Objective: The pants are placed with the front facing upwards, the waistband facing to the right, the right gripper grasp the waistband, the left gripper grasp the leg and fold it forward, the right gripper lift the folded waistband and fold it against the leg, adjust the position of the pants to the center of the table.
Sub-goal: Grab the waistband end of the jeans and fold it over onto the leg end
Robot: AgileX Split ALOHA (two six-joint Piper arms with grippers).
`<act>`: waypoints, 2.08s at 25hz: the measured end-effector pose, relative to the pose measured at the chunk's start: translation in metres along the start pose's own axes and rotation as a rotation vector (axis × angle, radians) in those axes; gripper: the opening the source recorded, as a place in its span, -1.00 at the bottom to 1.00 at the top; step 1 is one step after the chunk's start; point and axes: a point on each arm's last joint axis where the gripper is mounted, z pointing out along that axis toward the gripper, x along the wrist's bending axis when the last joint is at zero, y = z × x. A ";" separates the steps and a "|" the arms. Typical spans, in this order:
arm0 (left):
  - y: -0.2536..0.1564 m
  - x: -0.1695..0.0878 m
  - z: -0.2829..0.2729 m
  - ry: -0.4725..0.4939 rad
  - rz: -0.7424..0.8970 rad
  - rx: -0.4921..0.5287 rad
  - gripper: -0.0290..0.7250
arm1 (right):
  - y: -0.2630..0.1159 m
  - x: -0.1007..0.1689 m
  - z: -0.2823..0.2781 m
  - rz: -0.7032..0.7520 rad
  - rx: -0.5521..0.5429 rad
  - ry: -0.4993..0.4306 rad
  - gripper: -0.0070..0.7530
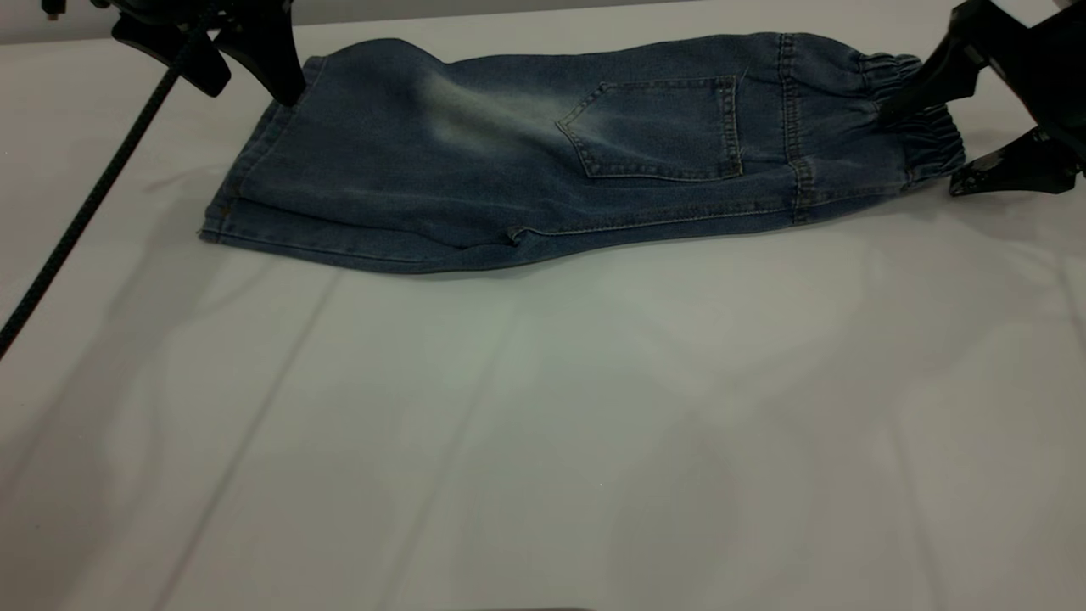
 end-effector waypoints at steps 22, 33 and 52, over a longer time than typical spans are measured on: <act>0.029 -0.152 0.105 -0.100 0.287 -0.131 0.56 | 0.013 0.038 -0.017 -0.129 -0.037 0.294 -0.77; 0.034 -0.201 0.122 -0.140 0.364 -0.185 0.55 | 0.014 0.082 -0.046 -0.174 -0.045 0.505 -0.77; 0.076 -0.095 0.053 0.110 0.315 0.062 0.55 | 0.005 0.142 -0.029 -0.310 -0.029 0.575 -0.77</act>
